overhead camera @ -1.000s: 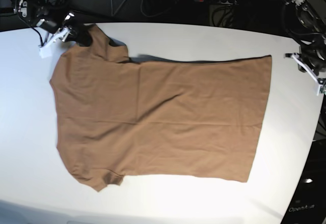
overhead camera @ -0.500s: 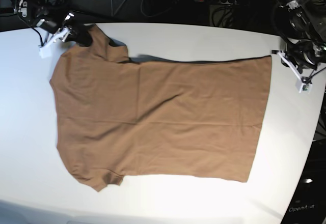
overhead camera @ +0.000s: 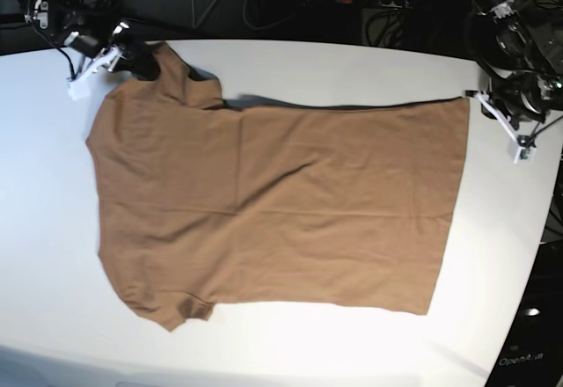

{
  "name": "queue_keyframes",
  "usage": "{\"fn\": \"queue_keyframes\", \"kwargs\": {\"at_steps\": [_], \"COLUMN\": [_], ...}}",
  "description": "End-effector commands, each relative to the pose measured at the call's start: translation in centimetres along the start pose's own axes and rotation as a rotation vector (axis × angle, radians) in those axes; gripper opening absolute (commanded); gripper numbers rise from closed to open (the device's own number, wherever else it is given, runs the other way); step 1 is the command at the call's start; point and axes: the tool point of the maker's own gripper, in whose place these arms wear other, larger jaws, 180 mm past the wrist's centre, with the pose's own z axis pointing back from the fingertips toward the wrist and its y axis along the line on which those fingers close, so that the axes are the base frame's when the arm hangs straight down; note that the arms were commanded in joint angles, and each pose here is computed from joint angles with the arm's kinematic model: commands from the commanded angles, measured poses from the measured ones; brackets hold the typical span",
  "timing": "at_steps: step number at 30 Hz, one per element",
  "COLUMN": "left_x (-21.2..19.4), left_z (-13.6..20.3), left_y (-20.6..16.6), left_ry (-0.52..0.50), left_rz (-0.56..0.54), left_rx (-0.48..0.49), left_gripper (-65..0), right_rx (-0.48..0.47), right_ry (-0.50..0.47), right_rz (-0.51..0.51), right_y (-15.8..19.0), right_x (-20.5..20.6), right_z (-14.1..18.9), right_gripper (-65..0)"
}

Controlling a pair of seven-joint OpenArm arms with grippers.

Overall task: Fold the T-shirt properly
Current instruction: 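Move the left gripper down to the shirt's hem corner by the collar side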

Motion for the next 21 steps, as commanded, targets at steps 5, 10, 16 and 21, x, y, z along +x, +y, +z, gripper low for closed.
{"fn": "queue_keyframes", "kwargs": {"at_steps": [5, 10, 16, 21], "left_x": [0.8, 0.8, 1.4, 0.0], "left_z": [0.5, 0.4, 0.9, -1.0], "left_y": [0.4, -0.1, -1.1, -1.1], "left_ry": [-0.024, -0.030, -0.127, -0.077], "left_rz": [-0.009, -0.002, 0.062, 0.124], "left_rx": [0.013, -0.004, -0.119, -0.200], "left_gripper": [-60.7, -51.2, -40.3, -40.2], "right_rx": [-0.062, -0.063, -0.063, -0.066], "right_ry": [0.008, 0.008, 0.009, 0.011], "right_rz": [0.103, 0.106, 0.105, 0.106], "right_y": [-0.6, -0.6, -0.6, -0.7], "right_x": [0.9, 1.1, 1.0, 1.0], "right_z": [-0.4, -0.4, -0.3, -0.3], "right_gripper": [-64.3, -64.3, -64.3, -64.3]}}
